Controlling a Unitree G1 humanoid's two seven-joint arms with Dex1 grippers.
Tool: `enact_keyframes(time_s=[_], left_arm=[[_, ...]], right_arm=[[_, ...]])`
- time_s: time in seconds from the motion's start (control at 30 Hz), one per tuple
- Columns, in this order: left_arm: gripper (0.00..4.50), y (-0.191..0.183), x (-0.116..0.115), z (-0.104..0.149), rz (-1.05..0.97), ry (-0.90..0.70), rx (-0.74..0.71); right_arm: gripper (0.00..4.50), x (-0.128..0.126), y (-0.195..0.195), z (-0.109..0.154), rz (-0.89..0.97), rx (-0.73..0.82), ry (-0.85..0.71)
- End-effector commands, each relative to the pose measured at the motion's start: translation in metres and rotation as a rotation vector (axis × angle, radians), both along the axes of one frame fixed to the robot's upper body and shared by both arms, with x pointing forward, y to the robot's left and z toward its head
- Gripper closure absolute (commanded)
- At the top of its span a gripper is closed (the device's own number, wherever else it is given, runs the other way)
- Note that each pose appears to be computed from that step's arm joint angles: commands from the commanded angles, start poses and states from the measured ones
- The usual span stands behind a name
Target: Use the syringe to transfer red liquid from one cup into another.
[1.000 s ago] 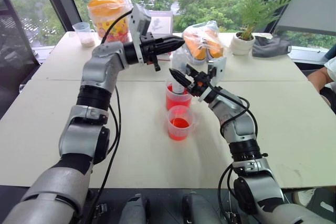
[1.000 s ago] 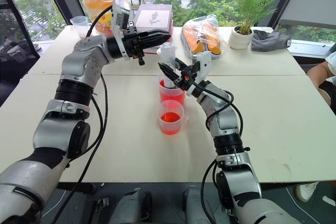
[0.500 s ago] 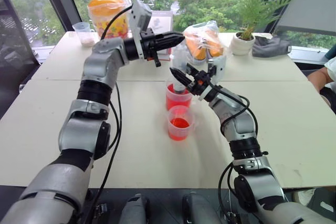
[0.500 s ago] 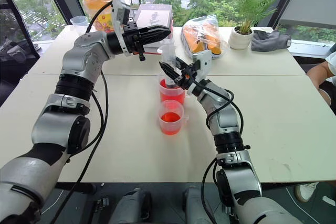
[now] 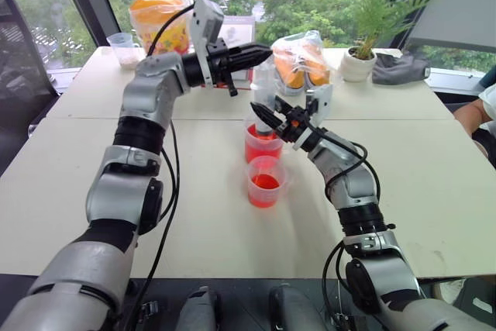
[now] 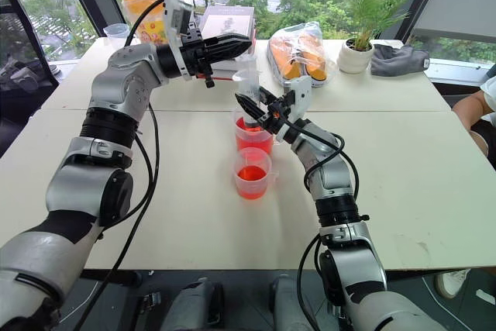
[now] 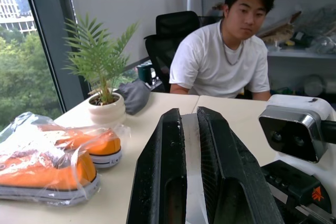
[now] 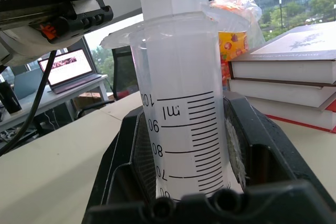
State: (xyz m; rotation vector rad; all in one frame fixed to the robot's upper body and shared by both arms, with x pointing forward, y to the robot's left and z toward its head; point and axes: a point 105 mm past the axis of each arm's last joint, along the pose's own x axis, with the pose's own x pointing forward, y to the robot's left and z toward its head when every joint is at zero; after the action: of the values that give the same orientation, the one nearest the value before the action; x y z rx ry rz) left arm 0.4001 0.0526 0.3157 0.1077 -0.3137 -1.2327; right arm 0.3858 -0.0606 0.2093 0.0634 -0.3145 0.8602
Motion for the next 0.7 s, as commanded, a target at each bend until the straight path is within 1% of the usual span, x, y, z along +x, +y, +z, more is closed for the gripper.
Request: enact_keyframes(time_s=[0.03,0.2,0.3,0.4,0.47,0.6,0.7], left_arm=[[4.43,0.019,-0.009,0.061,0.079,-0.191,-0.110],[4.43,0.018,-0.008,0.057,0.071,-0.175,-0.104],[4.43,0.014,-0.011,0.047,0.041,-0.151,-0.069],[3.22,0.013,-0.011,0.033,0.028,-0.114,-0.036],[2.19,0.014,-0.011,0.025,0.035,-0.107,-0.017],[0.17,0.020,-0.013,0.018,0.050,-0.111,-0.017],[0.17,0.031,-0.015,0.019,0.079,-0.101,-0.050]], right_arm=[[3.03,-0.007,0.011,-0.016,0.065,-0.062,0.026],[3.03,-0.007,0.011,-0.010,0.065,-0.059,0.012],[3.03,-0.007,0.009,0.000,0.058,-0.049,-0.016],[3.03,-0.007,0.007,0.014,0.050,-0.035,-0.049],[3.03,-0.007,0.005,0.023,0.044,-0.026,-0.068],[3.03,-0.006,0.001,0.036,0.032,-0.015,-0.099],[3.03,-0.006,0.000,0.043,0.025,-0.009,-0.115]])
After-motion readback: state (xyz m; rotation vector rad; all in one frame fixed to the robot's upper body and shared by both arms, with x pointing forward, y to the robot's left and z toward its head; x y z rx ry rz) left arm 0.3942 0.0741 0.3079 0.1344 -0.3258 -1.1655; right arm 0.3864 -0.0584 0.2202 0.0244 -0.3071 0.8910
